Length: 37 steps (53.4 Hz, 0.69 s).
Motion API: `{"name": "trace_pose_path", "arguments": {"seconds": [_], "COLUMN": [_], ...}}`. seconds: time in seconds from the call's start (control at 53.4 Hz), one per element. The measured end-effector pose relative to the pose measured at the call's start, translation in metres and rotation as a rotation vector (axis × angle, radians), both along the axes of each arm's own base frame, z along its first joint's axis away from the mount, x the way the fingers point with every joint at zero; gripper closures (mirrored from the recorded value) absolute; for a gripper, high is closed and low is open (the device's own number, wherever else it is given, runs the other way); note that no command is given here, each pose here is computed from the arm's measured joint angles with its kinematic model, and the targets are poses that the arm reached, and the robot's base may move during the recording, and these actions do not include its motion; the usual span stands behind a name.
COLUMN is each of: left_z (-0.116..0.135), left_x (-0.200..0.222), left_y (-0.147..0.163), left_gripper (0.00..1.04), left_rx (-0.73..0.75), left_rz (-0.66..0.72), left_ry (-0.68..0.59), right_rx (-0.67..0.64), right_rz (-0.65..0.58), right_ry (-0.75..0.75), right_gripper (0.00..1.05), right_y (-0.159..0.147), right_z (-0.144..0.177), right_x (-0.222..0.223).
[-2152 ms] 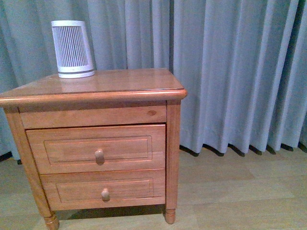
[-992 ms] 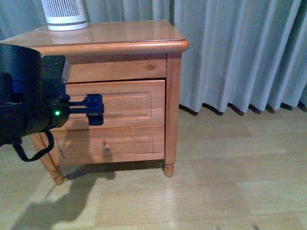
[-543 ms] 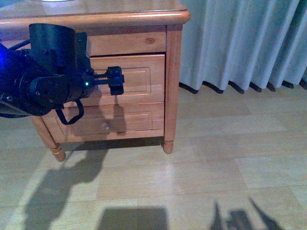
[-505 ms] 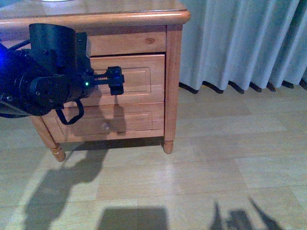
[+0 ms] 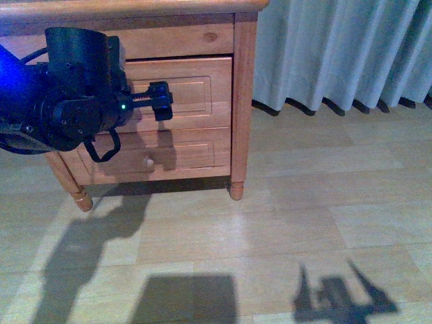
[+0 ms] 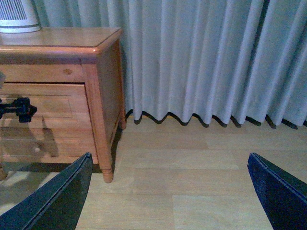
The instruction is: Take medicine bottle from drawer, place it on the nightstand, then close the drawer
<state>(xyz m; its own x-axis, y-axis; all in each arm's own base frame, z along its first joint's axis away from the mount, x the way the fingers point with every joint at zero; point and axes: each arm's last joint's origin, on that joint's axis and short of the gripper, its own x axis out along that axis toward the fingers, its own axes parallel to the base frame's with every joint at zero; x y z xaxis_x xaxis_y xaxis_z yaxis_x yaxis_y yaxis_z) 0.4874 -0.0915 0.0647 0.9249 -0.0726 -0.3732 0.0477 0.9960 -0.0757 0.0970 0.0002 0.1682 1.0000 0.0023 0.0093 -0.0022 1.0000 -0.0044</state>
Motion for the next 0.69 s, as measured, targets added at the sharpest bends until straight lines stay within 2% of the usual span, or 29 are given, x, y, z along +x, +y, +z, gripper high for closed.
{"name": "trace_pose_path", "arguments": {"seconds": [0.243,0.281,0.43,0.692], "left_z": [-0.003,-0.002,-0.002,-0.004], "left_x": [0.008,0.009,0.012,0.012], "left_y": [-0.002,-0.003,-0.007,-0.009], "left_gripper": [0.06,0.09,0.36,0.74], "left_rx": [0.0,0.001,0.003,0.024], "left_rz": [0.007,0.008,0.014,0.036], "left_ry": [-0.01,-0.016,-0.015,-0.009], "right_rx": [0.0,0.0,0.0,0.0], "right_rz": [0.0,0.0,0.0,0.0], "right_ry": [0.0,0.0,0.0,0.0], "right_gripper": [0.07,0.07,0.07,0.07], "right_y": [0.0,0.0,0.0,0.0], "right_z": [0.0,0.0,0.0,0.0], "right_x": [0.0,0.0,0.0,0.0]}}
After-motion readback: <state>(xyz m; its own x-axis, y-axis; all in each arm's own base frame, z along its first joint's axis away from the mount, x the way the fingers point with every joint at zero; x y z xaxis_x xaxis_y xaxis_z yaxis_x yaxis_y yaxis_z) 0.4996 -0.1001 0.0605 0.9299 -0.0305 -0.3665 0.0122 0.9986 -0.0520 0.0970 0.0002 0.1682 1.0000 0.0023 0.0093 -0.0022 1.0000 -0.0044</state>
